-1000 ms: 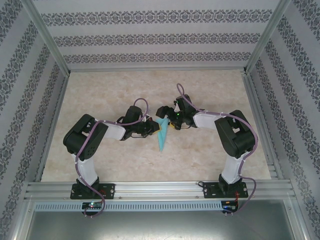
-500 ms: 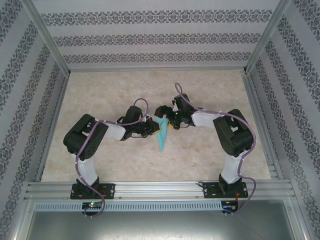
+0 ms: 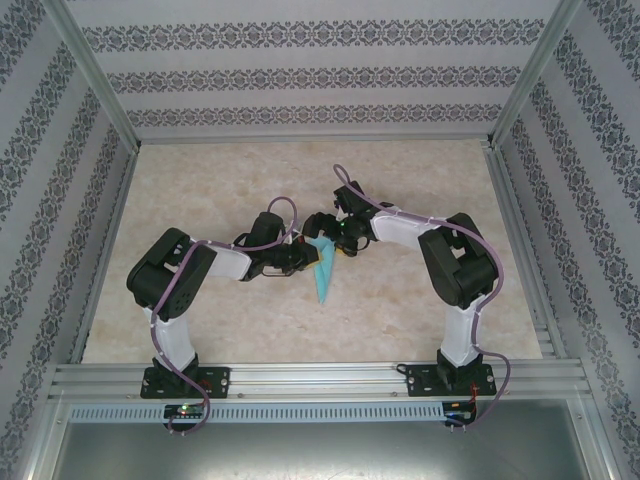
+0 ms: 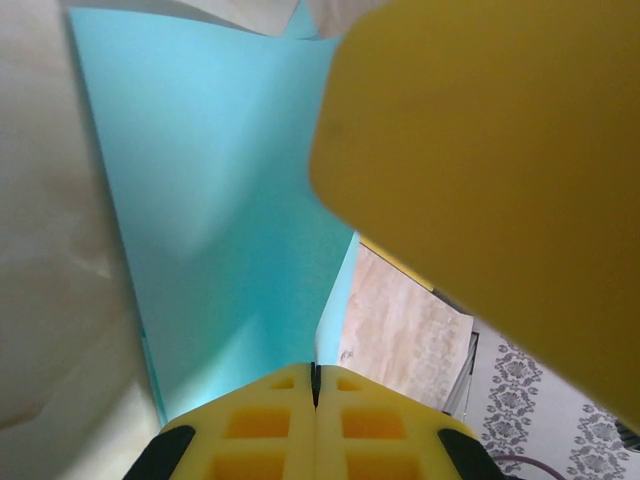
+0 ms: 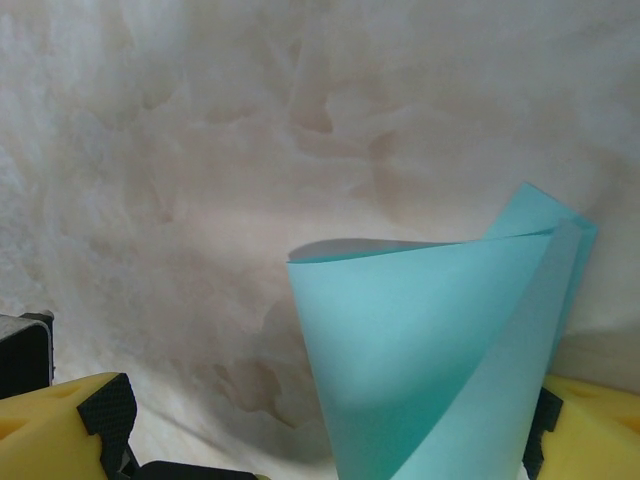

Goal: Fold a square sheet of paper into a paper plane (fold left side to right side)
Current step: Fold the wing for the fifth time at the center of the table.

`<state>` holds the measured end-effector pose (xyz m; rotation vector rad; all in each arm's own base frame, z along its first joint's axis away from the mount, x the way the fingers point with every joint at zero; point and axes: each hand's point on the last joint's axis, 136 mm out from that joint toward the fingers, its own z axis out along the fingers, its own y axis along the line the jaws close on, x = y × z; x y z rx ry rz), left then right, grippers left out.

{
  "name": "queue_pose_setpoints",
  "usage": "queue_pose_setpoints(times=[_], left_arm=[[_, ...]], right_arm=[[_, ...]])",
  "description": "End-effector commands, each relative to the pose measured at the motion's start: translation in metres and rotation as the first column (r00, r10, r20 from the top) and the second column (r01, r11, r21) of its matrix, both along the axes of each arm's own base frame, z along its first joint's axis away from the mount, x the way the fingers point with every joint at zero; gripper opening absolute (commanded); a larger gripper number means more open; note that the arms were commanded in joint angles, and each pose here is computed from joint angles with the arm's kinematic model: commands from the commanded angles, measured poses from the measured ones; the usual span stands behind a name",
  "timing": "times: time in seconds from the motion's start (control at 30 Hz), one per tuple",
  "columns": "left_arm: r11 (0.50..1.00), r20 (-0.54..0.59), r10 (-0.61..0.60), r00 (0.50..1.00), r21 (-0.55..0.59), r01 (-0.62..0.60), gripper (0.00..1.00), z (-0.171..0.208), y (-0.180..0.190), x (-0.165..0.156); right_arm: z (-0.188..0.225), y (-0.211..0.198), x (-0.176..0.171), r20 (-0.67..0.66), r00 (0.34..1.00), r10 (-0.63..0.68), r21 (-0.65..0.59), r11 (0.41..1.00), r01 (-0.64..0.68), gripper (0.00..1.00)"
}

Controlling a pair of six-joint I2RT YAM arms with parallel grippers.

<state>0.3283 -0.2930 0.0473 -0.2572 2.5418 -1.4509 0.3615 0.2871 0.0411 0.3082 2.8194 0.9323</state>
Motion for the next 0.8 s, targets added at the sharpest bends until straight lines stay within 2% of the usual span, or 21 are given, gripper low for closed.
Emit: queue_pose_setpoints(times=[0.0, 0.33, 0.77], left_arm=[[0.999, 0.028, 0.005, 1.000, 0.041, -0.006, 0.00, 0.000, 0.009, 0.008], [0.998, 0.031, 0.009, 0.999, 0.065, -0.011, 0.00, -0.004, 0.016, 0.013], [0.999, 0.011, -0.020, 1.000, 0.039, 0.020, 0.00, -0.014, 0.008, 0.014]], right_arm=[[-0.033, -0.018, -0.022, -0.099, 0.995, 0.007, -0.129, 0.991, -0.020, 0.98], [-0.032, -0.017, -0.023, -0.091, 0.996, 0.018, -0.139, 0.990, -0.030, 0.98], [-0.032, -0.010, -0.022, -0.089, 0.996, 0.026, -0.119, 0.992, -0.036, 0.98]])
